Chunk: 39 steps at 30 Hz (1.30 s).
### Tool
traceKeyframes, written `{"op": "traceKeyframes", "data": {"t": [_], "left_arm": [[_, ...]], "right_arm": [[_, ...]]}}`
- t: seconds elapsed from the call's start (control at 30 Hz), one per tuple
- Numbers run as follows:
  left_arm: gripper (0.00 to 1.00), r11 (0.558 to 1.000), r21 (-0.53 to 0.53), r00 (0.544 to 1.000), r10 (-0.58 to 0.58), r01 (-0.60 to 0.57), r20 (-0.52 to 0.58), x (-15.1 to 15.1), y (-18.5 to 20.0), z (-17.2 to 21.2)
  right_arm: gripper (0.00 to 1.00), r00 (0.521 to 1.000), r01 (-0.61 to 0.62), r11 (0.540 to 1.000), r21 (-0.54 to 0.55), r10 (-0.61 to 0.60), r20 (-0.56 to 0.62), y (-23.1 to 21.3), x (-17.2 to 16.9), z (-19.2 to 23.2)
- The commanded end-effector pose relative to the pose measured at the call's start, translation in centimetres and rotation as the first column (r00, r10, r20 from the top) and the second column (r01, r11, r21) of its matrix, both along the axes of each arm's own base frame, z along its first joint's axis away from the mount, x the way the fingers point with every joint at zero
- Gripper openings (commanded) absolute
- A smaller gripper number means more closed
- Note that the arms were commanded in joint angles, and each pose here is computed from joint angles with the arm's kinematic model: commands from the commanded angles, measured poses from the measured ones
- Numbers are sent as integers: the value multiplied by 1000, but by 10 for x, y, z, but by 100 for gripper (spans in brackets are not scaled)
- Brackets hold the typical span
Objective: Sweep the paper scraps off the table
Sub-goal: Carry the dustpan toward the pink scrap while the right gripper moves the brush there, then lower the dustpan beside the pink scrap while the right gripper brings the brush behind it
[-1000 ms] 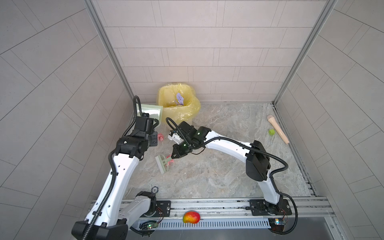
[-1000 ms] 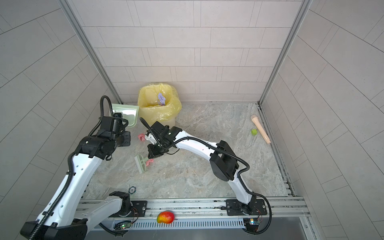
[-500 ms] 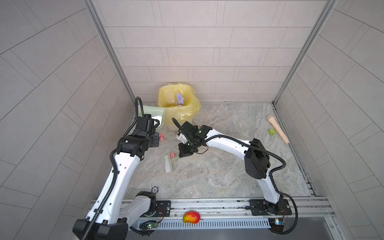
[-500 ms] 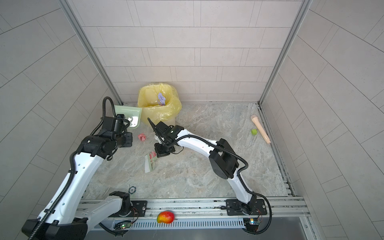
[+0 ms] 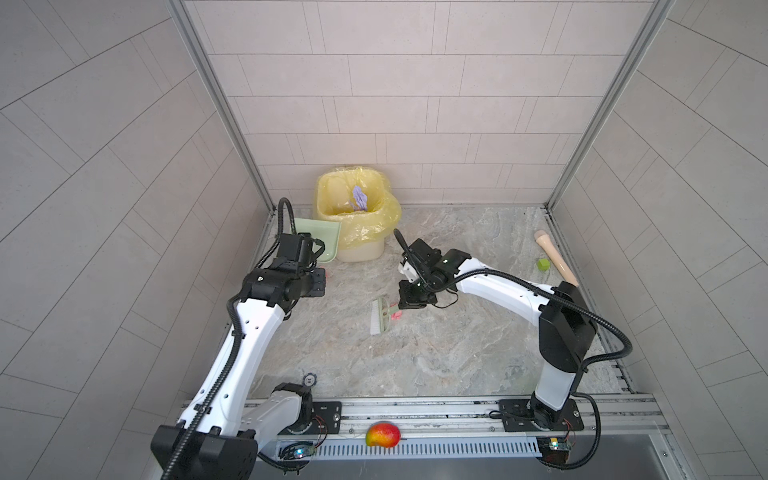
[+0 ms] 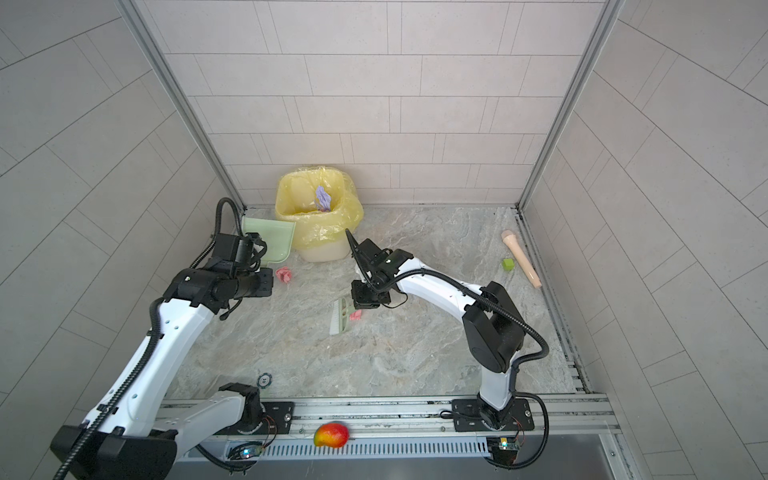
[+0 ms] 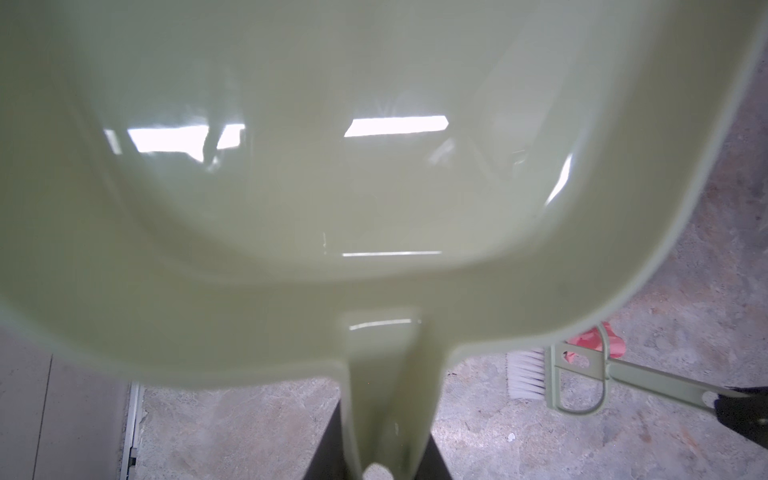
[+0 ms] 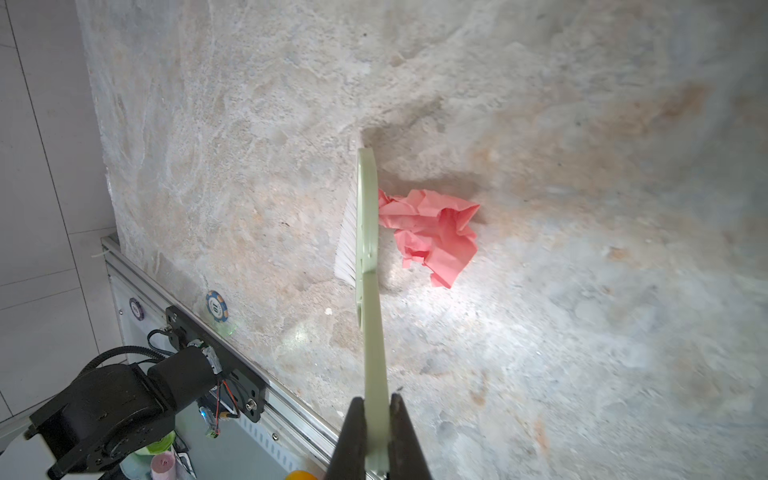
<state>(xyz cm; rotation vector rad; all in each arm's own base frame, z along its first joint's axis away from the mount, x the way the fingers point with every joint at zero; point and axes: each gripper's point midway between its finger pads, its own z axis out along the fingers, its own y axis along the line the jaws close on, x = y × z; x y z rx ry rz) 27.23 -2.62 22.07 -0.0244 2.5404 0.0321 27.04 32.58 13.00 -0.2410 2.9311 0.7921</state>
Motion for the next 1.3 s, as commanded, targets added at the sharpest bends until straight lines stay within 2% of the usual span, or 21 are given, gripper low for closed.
{"op": "traceKeyframes", "data": {"t": [0.0,0.23,0.37,0.47,0.6,0.9,1.13,1.27], "left_arm": [[0,999,-30,999,-19,18,-33,-3,-14,-10],[0,989,-22,983,-151,149,-106,-7,-55,-31],[0,974,-39,958,-228,225,-173,-14,-80,-47],[0,959,-65,929,-284,276,-239,-24,-99,-62],[0,935,-83,875,-352,345,-331,-41,-121,-85],[0,874,-137,755,-474,467,-453,-72,-155,-116],[0,809,-166,633,-553,564,-542,-95,-175,-136],[0,782,-178,582,-576,598,-574,-104,-184,-145]], "right_arm": [[0,997,80,993,-83,-81,-9,-37,-2,-7],[0,988,154,977,-148,-157,-5,-93,-6,-5],[0,984,174,963,-204,-177,2,-123,-10,-3],[0,982,185,961,-204,-186,17,-136,-9,6],[0,983,183,967,-178,-175,59,-144,-5,31],[0,973,216,968,-131,-202,112,-176,2,74],[0,981,146,953,-267,-106,160,-201,4,81],[0,987,92,934,-346,-39,156,-210,6,82]]}}
